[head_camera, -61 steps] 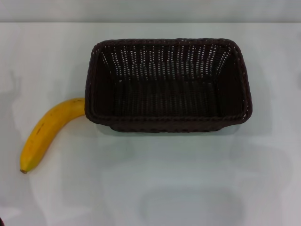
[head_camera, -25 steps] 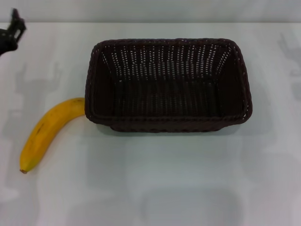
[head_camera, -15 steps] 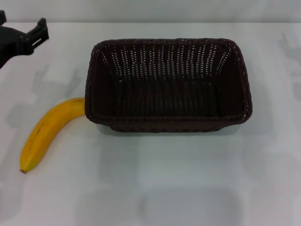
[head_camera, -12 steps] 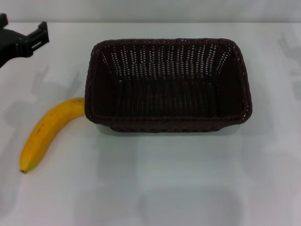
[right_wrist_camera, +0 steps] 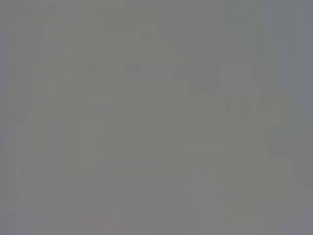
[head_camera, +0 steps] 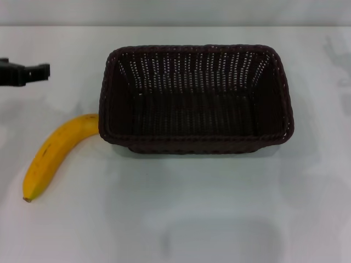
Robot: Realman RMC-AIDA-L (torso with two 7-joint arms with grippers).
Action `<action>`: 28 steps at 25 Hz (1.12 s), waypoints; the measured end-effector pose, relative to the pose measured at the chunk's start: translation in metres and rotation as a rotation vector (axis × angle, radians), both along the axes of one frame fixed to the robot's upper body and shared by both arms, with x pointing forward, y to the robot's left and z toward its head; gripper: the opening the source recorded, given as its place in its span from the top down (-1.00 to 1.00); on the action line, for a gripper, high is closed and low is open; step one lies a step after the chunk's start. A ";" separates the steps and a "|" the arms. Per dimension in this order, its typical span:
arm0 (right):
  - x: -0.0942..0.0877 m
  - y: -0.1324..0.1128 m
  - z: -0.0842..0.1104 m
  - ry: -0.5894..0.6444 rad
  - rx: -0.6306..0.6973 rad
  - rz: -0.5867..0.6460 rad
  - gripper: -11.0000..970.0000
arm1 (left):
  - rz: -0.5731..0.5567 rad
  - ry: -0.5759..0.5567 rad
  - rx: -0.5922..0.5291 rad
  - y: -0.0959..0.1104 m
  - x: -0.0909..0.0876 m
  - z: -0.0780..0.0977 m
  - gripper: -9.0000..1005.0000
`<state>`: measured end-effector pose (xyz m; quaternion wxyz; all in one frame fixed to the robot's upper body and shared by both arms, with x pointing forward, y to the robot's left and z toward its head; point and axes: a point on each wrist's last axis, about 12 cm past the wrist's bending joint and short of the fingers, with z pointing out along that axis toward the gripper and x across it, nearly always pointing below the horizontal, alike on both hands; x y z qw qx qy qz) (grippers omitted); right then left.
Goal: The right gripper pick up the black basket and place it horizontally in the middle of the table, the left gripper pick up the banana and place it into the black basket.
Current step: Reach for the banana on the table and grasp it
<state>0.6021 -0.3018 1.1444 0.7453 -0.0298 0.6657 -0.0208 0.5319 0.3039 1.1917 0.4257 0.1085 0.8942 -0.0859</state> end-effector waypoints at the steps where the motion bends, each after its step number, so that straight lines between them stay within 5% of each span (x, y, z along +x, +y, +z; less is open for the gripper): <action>1: 0.000 0.000 0.000 0.000 0.000 0.000 -0.65 | -0.003 0.012 0.000 0.000 0.000 0.000 -0.76; 28: 0.002 0.004 0.006 0.020 -0.006 0.025 -0.65 | -0.049 0.204 -0.027 -0.002 -0.012 -0.012 -0.76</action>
